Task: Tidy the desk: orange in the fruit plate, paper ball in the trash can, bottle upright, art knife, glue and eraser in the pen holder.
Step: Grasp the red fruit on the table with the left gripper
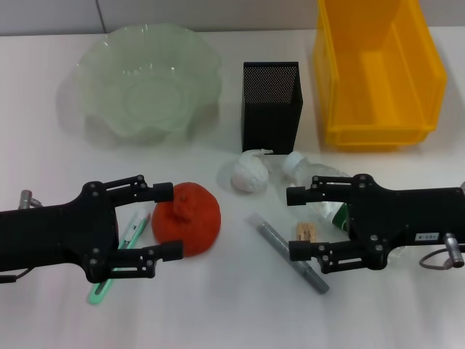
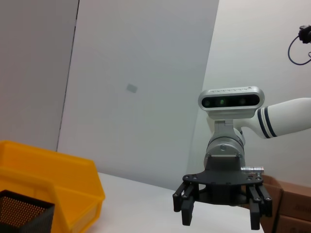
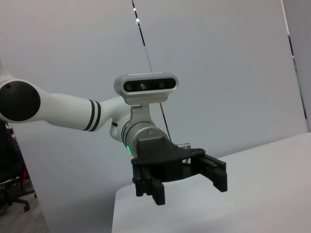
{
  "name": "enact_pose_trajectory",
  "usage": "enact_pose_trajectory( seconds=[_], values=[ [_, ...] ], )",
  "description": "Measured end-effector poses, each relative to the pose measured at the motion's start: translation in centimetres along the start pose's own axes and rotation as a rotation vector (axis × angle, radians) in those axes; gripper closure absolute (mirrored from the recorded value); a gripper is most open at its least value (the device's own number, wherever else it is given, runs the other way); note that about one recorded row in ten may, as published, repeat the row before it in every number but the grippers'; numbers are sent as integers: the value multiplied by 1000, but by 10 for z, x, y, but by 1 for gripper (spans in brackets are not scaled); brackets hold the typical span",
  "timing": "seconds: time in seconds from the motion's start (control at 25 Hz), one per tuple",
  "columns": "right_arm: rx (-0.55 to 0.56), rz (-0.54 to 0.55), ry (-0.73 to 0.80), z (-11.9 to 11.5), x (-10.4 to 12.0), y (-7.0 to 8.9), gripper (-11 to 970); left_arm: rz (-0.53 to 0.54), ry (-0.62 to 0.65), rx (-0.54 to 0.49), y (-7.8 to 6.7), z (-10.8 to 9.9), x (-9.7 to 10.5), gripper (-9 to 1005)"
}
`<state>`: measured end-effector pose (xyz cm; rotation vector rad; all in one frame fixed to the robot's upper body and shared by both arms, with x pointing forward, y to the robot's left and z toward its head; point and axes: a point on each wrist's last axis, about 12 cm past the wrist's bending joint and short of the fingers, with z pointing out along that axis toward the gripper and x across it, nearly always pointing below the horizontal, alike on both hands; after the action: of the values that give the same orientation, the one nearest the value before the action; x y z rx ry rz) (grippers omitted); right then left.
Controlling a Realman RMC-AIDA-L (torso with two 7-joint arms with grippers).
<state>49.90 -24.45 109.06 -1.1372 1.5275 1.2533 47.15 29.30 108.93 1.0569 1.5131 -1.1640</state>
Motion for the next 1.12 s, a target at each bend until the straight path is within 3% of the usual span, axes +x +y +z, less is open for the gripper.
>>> enact_pose_trajectory(
  seconds=[0.72,1.12],
  values=[
    [13,2,-14,2,5,-1,175,-6,2,-37,0,0,5,183],
    [74,30,-34,-3,25,5,175,7,17,-171,12,11,25,182]
  ],
)
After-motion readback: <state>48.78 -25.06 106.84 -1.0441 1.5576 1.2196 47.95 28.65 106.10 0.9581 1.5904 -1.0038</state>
